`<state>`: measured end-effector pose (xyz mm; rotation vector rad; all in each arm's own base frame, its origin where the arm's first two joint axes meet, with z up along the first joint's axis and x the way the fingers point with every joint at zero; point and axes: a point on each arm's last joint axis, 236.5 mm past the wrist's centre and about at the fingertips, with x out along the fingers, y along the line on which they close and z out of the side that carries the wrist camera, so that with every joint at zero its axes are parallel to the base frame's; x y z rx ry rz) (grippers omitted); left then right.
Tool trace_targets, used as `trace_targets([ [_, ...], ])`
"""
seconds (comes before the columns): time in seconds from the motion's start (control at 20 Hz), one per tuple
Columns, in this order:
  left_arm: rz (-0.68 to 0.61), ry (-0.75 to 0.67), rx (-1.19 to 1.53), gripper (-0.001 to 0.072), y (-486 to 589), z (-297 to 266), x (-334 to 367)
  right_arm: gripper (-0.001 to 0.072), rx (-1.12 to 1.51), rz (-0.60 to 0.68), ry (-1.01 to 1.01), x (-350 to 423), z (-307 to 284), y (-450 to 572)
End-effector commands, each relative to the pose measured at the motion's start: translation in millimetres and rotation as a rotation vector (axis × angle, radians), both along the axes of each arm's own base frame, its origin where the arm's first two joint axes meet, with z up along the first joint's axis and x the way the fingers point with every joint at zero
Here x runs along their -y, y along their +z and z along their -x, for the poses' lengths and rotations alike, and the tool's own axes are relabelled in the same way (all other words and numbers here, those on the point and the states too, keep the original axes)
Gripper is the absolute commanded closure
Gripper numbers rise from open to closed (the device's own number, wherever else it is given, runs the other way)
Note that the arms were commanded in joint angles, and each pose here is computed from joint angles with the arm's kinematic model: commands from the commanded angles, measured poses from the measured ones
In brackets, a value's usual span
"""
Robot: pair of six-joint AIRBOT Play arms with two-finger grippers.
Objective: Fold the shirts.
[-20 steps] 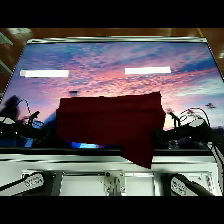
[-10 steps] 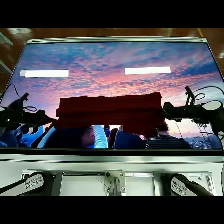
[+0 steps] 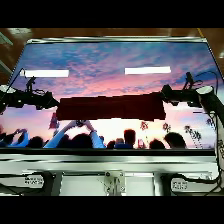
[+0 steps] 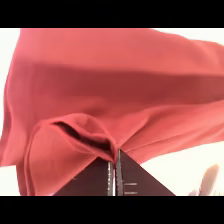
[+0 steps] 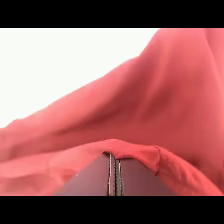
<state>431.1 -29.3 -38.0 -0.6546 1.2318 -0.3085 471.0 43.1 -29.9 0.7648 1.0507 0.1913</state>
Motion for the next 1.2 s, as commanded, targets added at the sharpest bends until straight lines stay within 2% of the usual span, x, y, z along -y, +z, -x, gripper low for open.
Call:
trace_targets([
  [0.0, 0.021, 0.036, -0.04, 0.0666, -17, -24, 0, 0.0648, 0.009, 0.068, -0.051, 8, -31, -29],
  [0.15, 0.029, 0.04, -0.062, 0.0664, -30, -31, -2, 0.0632, 0.005, 0.084, -0.074, 14, -36, -41],
  [0.2, 0.04, 0.043, -0.066, 0.0562, -32, -32, 0, 0.0456, 0.007, 0.092, -0.072, 16, -36, -42],
  [0.25, 0.049, 0.047, -0.065, 0.0279, -31, -33, 0, 0.0139, 0.015, 0.1, -0.059, 15, -36, -41],
  [0.3, 0.051, 0.045, -0.063, 0.0045, -29, -33, 0, 0.004, 0.032, 0.126, -0.017, 17, -33, -39],
  [0.35, 0.055, 0.032, -0.063, 0.0011, -24, -32, -1, 0.0041, 0.05, 0.17, 0.04, 23, -29, -35],
  [0.45, 0.071, 0.011, -0.06, 0.0017, -8, -32, -8, 0.0041, 0.016, 0.325, 0.147, 53, -6, -36],
  [0.5, 0.083, -0.009, -0.066, 0.0091, 1, -30, -10, 0.004, -0.044, 0.384, 0.154, 72, 8, -40],
  [0.55, 0.096, -0.035, -0.072, 0.0122, 11, -26, -11, 0.0031, -0.11, 0.408, 0.127, 90, 21, -44],
  [0.7, 0.1, -0.081, -0.055, 0.0122, 34, -20, -5, 0.0031, -0.191, 0.28, 0.08, 90, 36, -53],
  [0.9, 0.083, -0.127, -0.01, 0.0123, 55, -18, 15, 0.0029, -0.146, 0.09, 0.135, 45, 22, -67],
  [1.15, 0.09, -0.197, 0.012, 0.0123, 64, -16, 51, 0.0028, -0.194, -0.005, 0.183, 2, 24, -97],
])
